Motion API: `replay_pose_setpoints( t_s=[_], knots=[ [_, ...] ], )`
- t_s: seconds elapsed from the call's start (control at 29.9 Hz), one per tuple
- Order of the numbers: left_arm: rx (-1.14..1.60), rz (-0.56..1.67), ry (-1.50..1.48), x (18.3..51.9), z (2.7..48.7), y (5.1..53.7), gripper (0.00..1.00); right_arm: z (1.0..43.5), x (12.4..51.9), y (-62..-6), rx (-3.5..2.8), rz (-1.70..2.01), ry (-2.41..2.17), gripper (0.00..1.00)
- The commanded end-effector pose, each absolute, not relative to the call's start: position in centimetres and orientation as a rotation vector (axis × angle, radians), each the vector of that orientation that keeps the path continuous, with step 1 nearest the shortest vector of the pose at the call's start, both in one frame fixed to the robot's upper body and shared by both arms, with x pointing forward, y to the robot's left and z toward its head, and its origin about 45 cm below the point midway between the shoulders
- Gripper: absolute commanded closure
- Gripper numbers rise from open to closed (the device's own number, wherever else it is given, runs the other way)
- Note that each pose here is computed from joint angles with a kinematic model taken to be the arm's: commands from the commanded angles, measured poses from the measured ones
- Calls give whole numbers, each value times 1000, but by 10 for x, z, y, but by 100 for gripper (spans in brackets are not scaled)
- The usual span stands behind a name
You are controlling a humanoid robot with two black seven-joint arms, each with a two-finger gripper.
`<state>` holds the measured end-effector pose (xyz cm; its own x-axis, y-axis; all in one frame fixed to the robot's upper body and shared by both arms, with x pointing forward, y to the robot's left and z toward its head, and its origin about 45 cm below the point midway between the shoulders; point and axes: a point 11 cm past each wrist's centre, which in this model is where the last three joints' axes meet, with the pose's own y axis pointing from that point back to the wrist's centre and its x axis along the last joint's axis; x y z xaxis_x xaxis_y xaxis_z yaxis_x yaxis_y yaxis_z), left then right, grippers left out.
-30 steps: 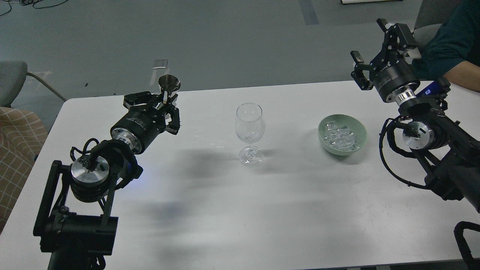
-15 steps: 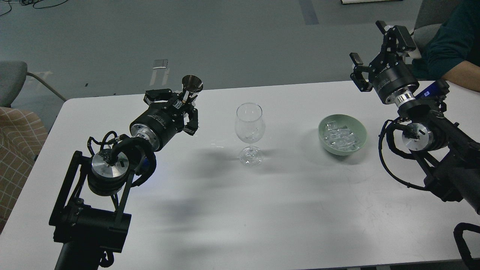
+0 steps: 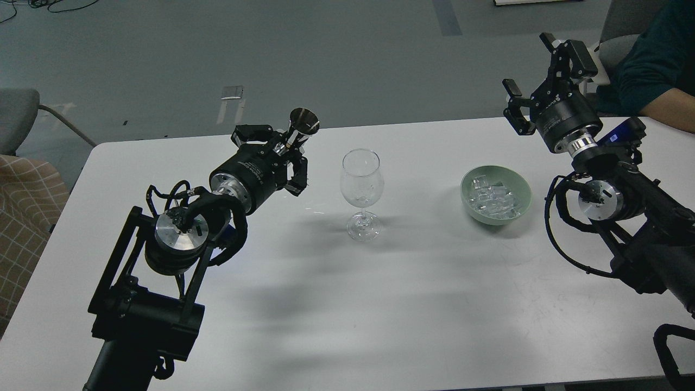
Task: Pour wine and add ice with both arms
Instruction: 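Lift the jigger with the left gripper and carry it toward the wine glass, then hold the jigger above the wine glass rim with the left gripper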
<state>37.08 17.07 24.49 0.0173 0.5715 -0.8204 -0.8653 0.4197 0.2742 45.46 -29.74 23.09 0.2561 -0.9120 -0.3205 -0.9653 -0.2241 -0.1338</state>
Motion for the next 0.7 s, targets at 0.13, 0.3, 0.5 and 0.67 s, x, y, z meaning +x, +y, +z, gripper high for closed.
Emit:
replay_pose_setpoints(
  t_s=[0.13, 0.3, 0.5, 0.67],
  knots=[
    [-300, 1125, 1047, 367, 242, 156, 100, 230, 454, -298, -2228, 252, 1732, 0],
    [-285, 1131, 1012, 371, 246, 154, 100, 230, 454, -296, -2230, 253, 1728, 0],
    [-240, 1124, 977, 371, 245, 144, 100, 230, 454, -296, -2230, 253, 1728, 0],
    [-217, 1125, 959, 370, 243, 141, 100, 230, 454, -297, -2228, 253, 1728, 0]
  ],
)
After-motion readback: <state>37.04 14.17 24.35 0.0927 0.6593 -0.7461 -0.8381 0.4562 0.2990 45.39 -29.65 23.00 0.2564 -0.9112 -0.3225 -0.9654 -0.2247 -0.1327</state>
